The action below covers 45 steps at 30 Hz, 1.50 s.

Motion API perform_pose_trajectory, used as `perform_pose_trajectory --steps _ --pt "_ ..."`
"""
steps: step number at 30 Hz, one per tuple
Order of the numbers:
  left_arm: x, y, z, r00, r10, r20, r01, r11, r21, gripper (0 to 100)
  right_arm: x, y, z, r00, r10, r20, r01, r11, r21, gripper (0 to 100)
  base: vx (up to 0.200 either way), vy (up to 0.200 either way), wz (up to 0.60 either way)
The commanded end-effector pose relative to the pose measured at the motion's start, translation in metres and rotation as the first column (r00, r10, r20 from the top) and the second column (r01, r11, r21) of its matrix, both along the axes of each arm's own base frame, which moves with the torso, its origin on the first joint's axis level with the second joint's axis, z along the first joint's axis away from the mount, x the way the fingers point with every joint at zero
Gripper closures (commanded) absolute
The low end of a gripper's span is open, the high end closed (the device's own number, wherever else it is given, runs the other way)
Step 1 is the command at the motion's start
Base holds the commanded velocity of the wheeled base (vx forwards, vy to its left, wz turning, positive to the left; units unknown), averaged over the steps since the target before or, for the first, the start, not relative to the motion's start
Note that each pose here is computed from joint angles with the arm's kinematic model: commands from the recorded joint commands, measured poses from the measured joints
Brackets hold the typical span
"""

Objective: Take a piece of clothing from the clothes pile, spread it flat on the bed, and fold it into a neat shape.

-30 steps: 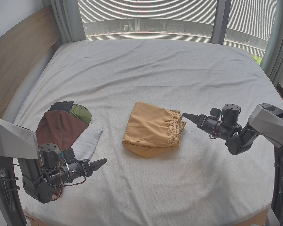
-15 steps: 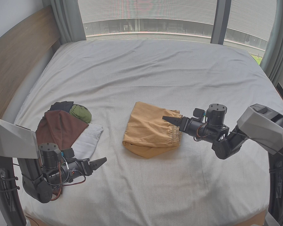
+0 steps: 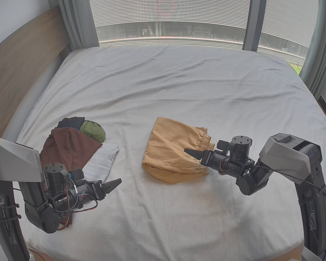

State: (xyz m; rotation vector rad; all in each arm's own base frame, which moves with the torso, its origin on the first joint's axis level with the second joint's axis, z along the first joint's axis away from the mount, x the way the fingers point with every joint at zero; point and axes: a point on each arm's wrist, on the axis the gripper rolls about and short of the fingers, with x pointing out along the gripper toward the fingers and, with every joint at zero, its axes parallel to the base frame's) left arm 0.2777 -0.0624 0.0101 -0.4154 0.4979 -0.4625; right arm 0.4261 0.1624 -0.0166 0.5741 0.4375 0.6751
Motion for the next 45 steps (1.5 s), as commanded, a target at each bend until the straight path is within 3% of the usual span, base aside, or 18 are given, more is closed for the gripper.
perform_pose_trajectory --steps 1,6,9,12,16,21,28,33,39,45 --pt "-0.006 -0.002 0.038 0.996 -0.005 0.092 0.013 0.996 -0.084 0 -0.018 0.003 0.036 0.996 0.015 0.086 -0.017 1.0 0.026 0 0.0 0.0 0.0" --pt "-0.027 -0.005 0.091 0.97 -0.019 0.24 0.057 0.987 -0.152 0 -0.064 -0.013 0.132 0.973 0.011 0.231 -0.026 0.998 0.063 0 0.0 0.0 0.0" --pt "-0.061 -0.004 0.118 0.944 -0.041 0.326 0.1 0.981 -0.166 0 -0.118 -0.034 0.196 0.922 0.007 0.388 -0.028 0.998 0.05 0 0.0 0.0 0.0" --pt "-0.091 0.0 0.138 0.912 -0.049 0.407 0.133 0.975 -0.18 0 -0.166 -0.054 0.223 0.879 0.012 0.477 -0.015 1.0 0.003 0 0.0 0.0 0.0" --pt "-0.129 0.01 0.154 0.873 -0.043 0.486 0.153 0.97 -0.19 0 -0.237 -0.086 0.239 0.841 0.012 0.541 0.03 0.997 -0.07 0 0.0 0.0 0.0" --pt "-0.169 0.023 0.161 0.835 -0.023 0.549 0.154 0.969 -0.193 0 -0.304 -0.12 0.241 0.811 -0.045 0.583 0.111 0.991 -0.077 0 0.0 0.0 0.0" --pt "-0.213 0.041 0.158 0.857 0.048 0.514 0.039 0.987 -0.157 0 -0.369 -0.145 0.226 0.757 -0.139 0.638 0.239 0.968 -0.072 0 0.0 0.0 0.0" --pt "-0.243 0.048 0.149 0.871 0.046 0.489 0.022 0.991 -0.132 0 -0.396 -0.15 0.198 0.773 -0.157 0.615 0.267 0.959 -0.091 0 0.0 0.0 0.0" --pt "-0.271 0.053 0.137 0.891 0.021 0.453 0.039 0.992 -0.123 0 -0.422 -0.153 0.161 0.772 -0.164 0.614 0.282 0.954 -0.099 0 0.0 0.0 0.0" --pt "-0.294 0.058 0.119 0.884 -0.018 0.467 0.079 0.991 -0.111 0 -0.445 -0.154 0.125 0.768 -0.202 0.608 0.35 0.927 -0.134 0 0.0 0.0 0.0"
